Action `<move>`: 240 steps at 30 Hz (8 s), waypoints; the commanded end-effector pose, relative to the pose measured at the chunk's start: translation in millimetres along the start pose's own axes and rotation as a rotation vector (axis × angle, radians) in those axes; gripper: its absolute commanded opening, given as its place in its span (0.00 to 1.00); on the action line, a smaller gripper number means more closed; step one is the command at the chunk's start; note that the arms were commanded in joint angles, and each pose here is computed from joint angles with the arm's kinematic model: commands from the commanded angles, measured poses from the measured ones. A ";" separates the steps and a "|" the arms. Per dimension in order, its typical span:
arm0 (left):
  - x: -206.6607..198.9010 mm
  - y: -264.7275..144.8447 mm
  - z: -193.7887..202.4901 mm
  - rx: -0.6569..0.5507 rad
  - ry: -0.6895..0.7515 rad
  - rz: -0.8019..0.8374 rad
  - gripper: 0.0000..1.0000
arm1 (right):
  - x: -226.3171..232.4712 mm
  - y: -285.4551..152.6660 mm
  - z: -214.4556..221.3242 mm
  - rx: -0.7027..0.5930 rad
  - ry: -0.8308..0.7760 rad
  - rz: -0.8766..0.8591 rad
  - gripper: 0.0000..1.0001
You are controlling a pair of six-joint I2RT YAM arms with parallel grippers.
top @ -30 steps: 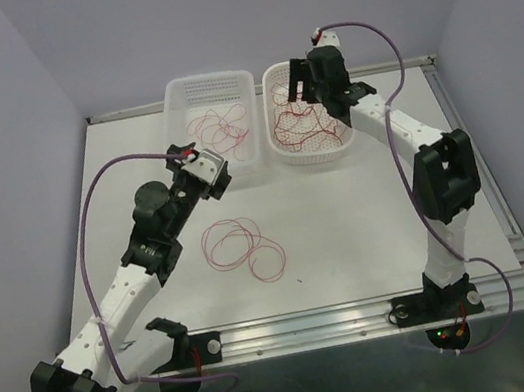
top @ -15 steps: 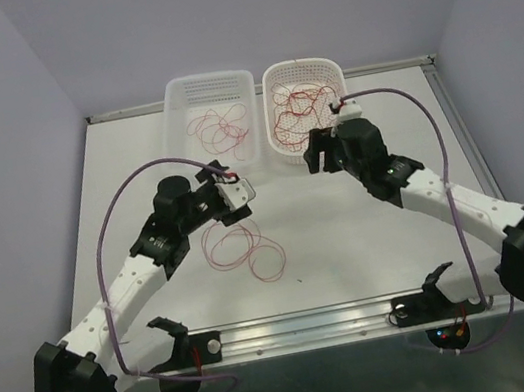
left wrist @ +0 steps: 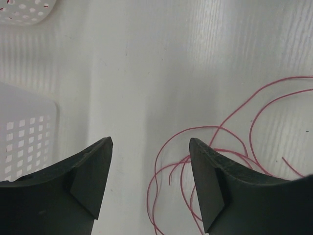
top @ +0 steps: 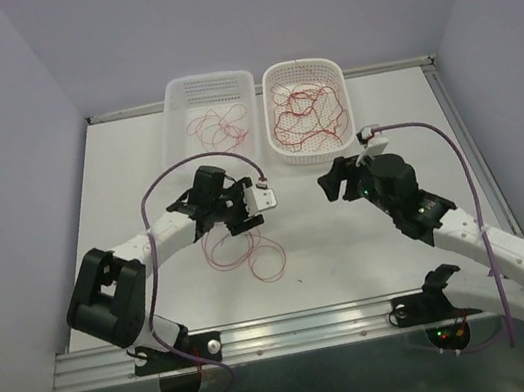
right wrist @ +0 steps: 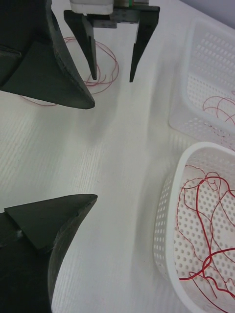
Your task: Untangle the cables
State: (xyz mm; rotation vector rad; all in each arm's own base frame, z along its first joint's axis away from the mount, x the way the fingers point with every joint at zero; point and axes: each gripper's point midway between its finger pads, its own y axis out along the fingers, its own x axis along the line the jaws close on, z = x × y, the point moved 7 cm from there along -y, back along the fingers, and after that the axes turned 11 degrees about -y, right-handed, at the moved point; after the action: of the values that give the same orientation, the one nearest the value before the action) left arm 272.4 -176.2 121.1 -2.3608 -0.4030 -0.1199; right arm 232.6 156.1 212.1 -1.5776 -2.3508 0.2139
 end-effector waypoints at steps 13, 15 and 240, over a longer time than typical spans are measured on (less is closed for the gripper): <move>17.8 17.3 8.5 0.101 -0.011 0.096 0.66 | 6.0 -9.7 -10.8 -0.112 0.019 -0.057 0.76; 15.5 9.3 8.4 0.092 0.025 0.109 0.66 | 6.5 -9.2 -10.3 -0.110 0.017 -0.059 0.76; 175.8 -107.7 -66.4 -0.208 -0.187 -0.591 0.68 | 101.8 192.7 -119.4 -0.116 -0.168 -0.433 0.66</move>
State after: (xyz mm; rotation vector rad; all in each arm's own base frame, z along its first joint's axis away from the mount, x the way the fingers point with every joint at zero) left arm 450.4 -101.7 274.8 -2.3270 -1.4369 -0.1380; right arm 440.6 334.3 272.4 -1.1498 -2.7888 0.1033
